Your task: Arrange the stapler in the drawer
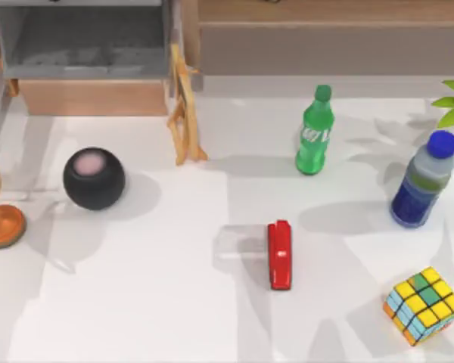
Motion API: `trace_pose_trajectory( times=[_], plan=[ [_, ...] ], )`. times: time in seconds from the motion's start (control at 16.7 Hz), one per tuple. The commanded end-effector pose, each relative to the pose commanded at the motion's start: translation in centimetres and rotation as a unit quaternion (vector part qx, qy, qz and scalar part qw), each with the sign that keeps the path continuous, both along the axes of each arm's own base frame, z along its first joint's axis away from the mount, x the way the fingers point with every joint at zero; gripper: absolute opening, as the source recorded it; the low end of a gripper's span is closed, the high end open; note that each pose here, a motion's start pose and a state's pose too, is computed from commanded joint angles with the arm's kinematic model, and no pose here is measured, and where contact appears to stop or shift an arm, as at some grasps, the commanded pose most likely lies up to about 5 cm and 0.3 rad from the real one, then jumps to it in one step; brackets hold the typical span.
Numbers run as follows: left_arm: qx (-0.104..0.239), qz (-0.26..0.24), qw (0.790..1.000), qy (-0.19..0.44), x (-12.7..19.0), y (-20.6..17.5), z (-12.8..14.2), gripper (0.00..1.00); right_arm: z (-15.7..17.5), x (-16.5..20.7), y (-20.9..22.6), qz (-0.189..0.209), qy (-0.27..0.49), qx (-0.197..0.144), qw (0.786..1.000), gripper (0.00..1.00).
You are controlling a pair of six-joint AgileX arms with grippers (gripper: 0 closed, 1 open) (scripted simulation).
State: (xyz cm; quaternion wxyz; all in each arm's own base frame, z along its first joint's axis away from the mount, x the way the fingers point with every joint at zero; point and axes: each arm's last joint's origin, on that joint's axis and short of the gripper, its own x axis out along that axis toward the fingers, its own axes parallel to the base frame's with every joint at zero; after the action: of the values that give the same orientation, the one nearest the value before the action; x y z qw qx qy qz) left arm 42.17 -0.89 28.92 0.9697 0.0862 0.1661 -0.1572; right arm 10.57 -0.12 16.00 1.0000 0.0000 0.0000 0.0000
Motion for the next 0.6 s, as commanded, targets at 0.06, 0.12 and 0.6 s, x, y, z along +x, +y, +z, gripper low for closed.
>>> trace_pose_trajectory(
  times=[0.06, 0.12, 0.6],
  plan=[
    [-0.033, -0.010, 0.998, 0.049, 0.2, -3.2, 0.2, 1.00, 0.0, 0.0, 0.0, 0.000, 0.000, 0.000, 1.000, 1.00],
    [-0.059, -0.018, 0.993, 0.100, 0.2, -6.4, 0.2, 1.00, 0.0, 0.0, 0.0, 0.000, 0.000, 0.000, 1.000, 1.00],
    [-0.054, 0.048, 0.883, 0.464, -6.8, -26.7, -4.4, 1.00, 0.0, 0.0, 0.0, 0.000, 0.000, 0.000, 1.000, 1.00]
  ],
)
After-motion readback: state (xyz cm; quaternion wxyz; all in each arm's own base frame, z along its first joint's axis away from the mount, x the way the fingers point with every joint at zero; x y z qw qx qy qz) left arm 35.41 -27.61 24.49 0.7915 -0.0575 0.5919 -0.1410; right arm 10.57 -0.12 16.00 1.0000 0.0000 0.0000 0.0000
